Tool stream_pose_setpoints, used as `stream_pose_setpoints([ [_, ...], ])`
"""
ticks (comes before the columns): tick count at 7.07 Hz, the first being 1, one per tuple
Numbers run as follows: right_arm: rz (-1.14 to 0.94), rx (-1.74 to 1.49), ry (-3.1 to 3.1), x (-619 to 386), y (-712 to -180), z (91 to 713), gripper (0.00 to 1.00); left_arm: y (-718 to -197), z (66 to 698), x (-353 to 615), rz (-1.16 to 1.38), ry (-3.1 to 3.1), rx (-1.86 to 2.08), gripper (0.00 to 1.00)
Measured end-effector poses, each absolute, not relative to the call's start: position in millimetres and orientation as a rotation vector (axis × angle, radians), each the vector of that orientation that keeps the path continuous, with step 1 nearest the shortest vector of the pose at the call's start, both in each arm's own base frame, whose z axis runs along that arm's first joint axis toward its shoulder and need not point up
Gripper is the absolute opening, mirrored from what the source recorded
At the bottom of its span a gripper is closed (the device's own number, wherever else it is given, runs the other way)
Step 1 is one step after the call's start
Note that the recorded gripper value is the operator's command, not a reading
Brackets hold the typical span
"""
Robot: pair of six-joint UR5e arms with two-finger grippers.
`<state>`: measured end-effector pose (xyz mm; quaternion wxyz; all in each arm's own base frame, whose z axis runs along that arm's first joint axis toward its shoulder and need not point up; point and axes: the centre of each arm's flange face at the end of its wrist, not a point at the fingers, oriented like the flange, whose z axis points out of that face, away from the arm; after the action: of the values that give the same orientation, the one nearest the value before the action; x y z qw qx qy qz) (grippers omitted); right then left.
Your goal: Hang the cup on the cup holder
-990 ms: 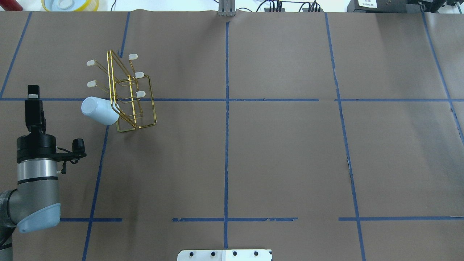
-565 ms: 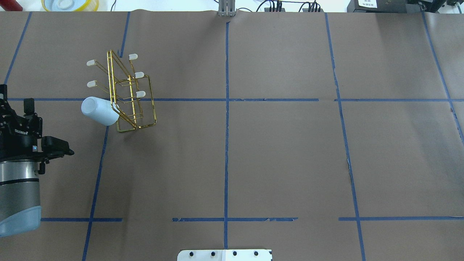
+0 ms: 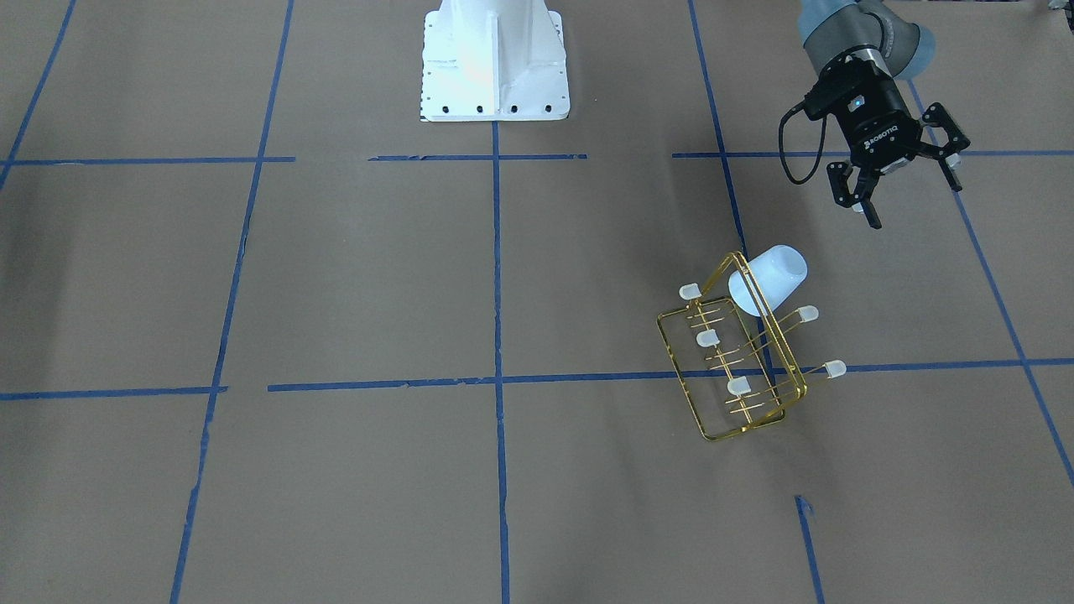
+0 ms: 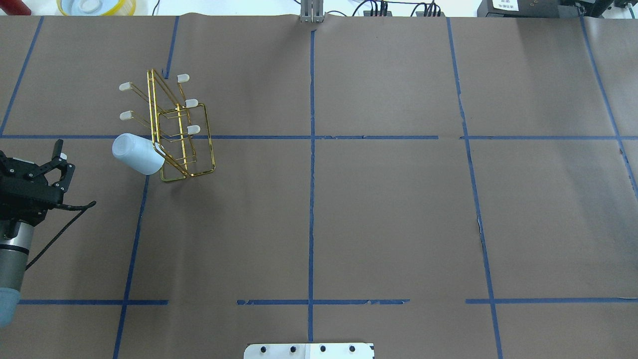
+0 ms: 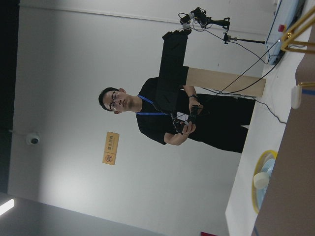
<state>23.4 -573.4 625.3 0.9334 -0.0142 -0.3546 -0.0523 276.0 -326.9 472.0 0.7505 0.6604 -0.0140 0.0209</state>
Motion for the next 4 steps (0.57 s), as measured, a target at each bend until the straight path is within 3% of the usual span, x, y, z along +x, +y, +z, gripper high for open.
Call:
stream_pose_setpoints([
  [4, -0.107, -0.029, -0.725, 23.2, -573.5, 625.2, 1.00, -342.6, 464.5, 244.9, -0.036, 0.451, 1.422, 1.00],
])
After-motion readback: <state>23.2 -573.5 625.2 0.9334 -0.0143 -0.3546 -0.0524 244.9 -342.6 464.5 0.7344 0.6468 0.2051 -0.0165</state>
